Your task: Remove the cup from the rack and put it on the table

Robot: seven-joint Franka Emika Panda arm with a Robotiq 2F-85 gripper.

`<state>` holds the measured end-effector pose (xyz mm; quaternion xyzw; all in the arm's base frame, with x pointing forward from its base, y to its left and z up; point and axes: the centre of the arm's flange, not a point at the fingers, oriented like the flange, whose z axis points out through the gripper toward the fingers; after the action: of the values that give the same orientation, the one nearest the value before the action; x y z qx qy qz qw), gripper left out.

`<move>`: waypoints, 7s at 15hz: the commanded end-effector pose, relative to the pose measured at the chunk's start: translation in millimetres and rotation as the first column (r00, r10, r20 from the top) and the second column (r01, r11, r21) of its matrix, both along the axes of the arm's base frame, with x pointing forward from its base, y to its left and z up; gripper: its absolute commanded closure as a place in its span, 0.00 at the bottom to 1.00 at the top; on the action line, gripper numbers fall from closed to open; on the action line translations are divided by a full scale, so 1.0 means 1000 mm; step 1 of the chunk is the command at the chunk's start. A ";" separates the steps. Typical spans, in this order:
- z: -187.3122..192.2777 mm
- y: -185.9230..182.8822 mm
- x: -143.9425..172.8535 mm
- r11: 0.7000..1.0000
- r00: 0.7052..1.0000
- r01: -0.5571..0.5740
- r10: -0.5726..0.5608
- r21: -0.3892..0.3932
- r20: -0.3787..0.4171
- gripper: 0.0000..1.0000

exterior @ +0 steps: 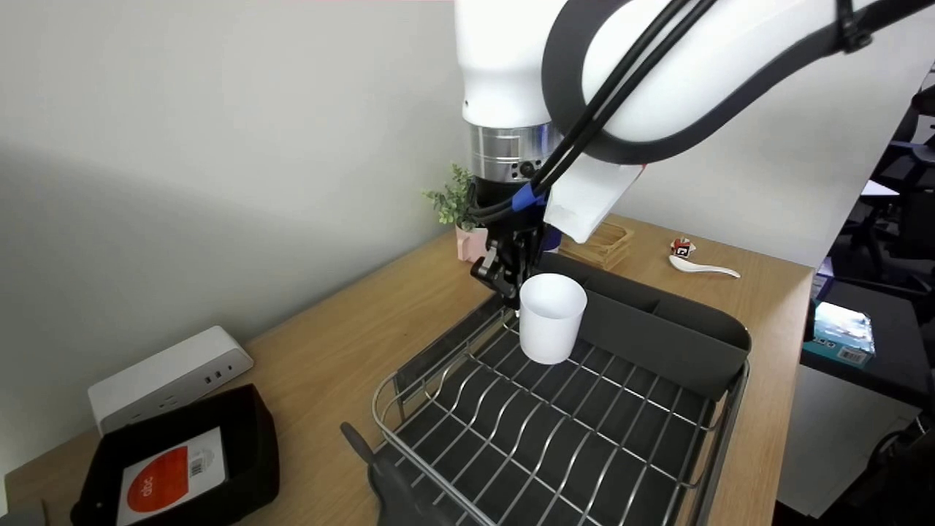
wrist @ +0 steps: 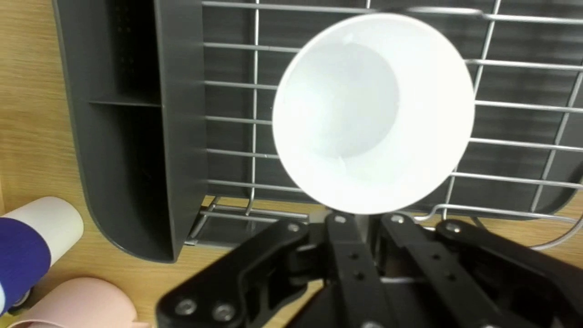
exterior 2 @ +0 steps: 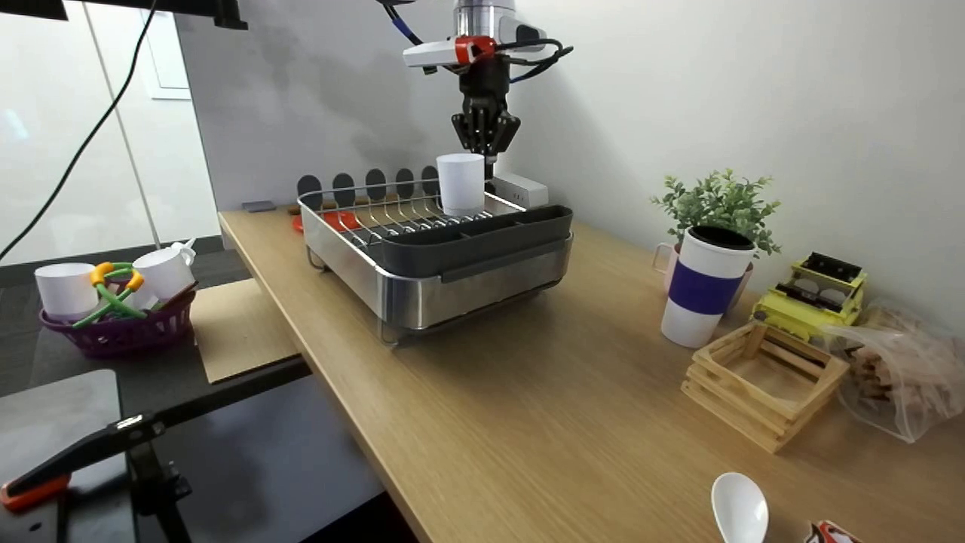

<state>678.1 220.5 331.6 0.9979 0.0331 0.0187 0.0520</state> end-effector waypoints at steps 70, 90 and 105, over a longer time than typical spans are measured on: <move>0.141 -0.181 -0.028 0.896 0.904 0.365 -0.406 0.252 0.133 0.98; 0.134 -0.223 -0.019 0.868 0.872 0.447 -0.477 0.215 0.113 0.91; 0.124 -0.318 0.000 0.696 0.746 0.626 -0.666 0.351 -0.011 0.98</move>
<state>661.7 -74.6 461.1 0.9446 -0.3051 0.0789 -0.0922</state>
